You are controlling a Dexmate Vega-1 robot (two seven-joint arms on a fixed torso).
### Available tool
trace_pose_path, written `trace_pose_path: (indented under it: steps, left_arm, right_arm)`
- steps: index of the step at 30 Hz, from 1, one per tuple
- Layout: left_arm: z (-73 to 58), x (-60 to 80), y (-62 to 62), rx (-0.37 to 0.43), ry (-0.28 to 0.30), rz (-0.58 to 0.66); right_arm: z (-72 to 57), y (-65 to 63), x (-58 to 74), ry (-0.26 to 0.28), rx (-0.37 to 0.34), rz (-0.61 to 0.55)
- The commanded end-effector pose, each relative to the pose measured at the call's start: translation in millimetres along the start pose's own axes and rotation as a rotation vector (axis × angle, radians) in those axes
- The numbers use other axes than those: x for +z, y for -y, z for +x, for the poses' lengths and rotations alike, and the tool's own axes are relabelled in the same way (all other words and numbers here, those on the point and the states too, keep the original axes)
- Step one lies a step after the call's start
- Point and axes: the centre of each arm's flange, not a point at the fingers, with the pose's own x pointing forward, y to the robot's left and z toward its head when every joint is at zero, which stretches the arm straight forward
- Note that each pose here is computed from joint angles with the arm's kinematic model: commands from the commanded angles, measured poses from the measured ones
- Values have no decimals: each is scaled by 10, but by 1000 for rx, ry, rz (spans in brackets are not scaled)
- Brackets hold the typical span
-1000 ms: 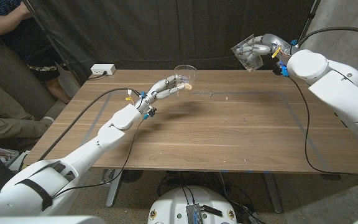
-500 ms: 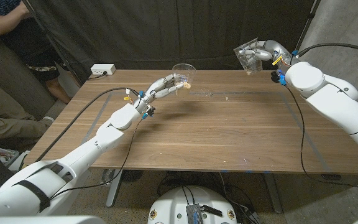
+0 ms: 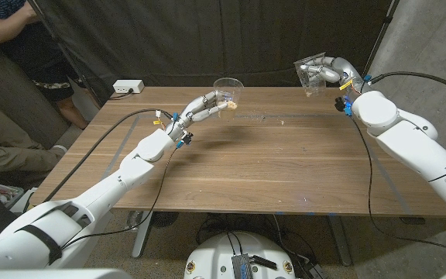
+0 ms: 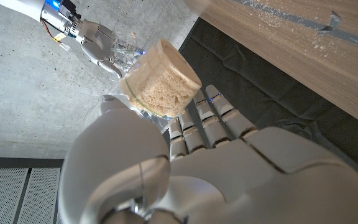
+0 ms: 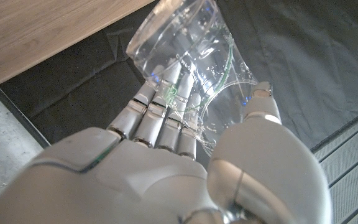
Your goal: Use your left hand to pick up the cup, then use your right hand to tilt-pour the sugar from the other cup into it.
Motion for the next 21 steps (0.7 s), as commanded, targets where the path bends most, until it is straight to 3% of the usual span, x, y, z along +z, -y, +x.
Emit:
trace_pose_path:
  steps: [1, 21]
  left_arm:
    - [-24, 28, -34, 9, 8, 0]
    - [-138, 52, -91, 52, 17, -41]
  right_arm:
    - [-69, -129, -203, 7, -51, 88]
    - [-162, -355, -376, 37, -100, 190]
